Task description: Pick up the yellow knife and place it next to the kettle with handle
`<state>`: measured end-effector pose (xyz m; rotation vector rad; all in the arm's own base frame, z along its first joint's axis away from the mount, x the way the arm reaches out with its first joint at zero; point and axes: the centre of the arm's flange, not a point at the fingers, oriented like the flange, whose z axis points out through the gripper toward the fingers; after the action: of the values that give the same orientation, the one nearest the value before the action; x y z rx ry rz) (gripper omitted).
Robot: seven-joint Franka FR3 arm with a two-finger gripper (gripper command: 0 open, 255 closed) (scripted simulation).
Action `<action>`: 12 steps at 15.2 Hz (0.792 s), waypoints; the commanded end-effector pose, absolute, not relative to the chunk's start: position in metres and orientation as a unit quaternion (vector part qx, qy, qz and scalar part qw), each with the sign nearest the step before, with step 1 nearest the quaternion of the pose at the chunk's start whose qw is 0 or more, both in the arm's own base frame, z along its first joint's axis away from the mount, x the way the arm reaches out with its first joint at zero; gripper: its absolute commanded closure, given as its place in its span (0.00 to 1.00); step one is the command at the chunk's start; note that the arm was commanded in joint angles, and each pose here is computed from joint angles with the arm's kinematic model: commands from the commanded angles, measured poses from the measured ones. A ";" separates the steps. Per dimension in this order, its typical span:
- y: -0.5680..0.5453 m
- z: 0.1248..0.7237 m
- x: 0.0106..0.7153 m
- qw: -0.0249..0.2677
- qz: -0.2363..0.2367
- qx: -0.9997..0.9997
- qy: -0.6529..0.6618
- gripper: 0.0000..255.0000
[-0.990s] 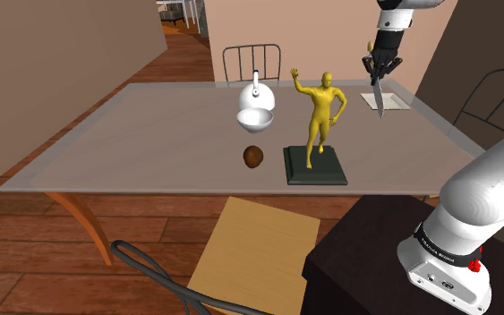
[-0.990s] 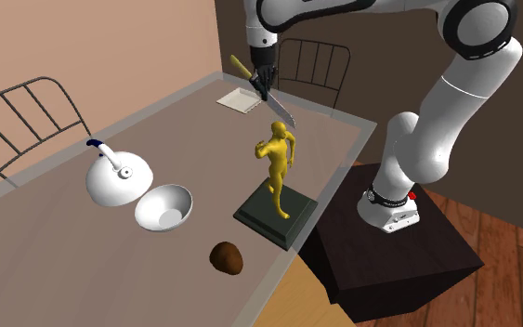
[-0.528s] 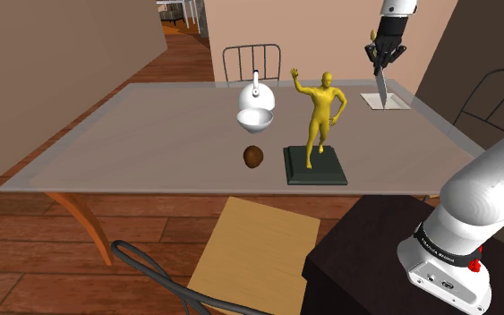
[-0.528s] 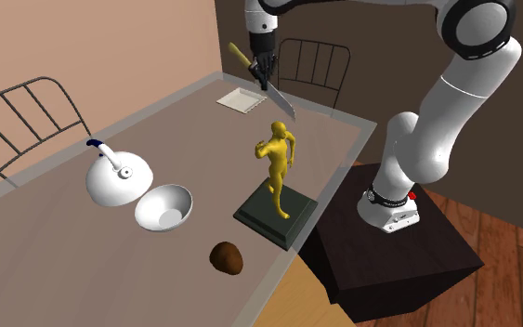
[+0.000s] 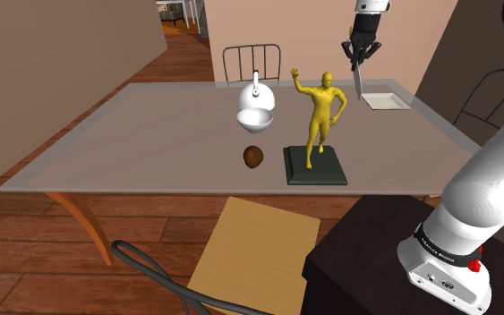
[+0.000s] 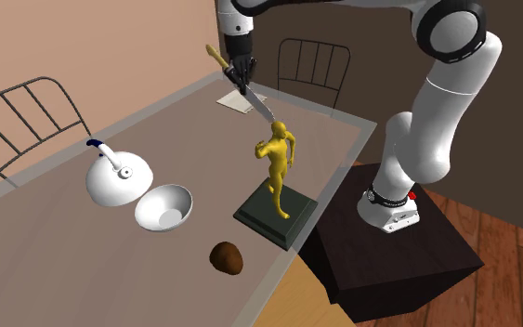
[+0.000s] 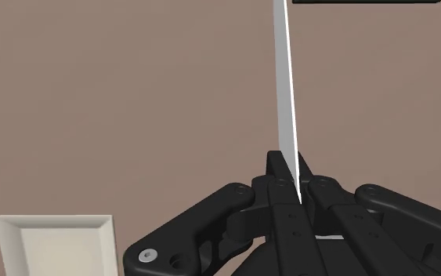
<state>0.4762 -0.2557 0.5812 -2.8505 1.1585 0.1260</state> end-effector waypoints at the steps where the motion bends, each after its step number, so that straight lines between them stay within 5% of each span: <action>1: -0.246 0.582 0.501 0.031 0.041 -0.925 0.376 1.00; 12: -0.192 0.582 0.636 0.031 0.041 -0.925 0.376 1.00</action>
<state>0.6226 -0.1979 0.5804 -2.8502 1.1589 0.1257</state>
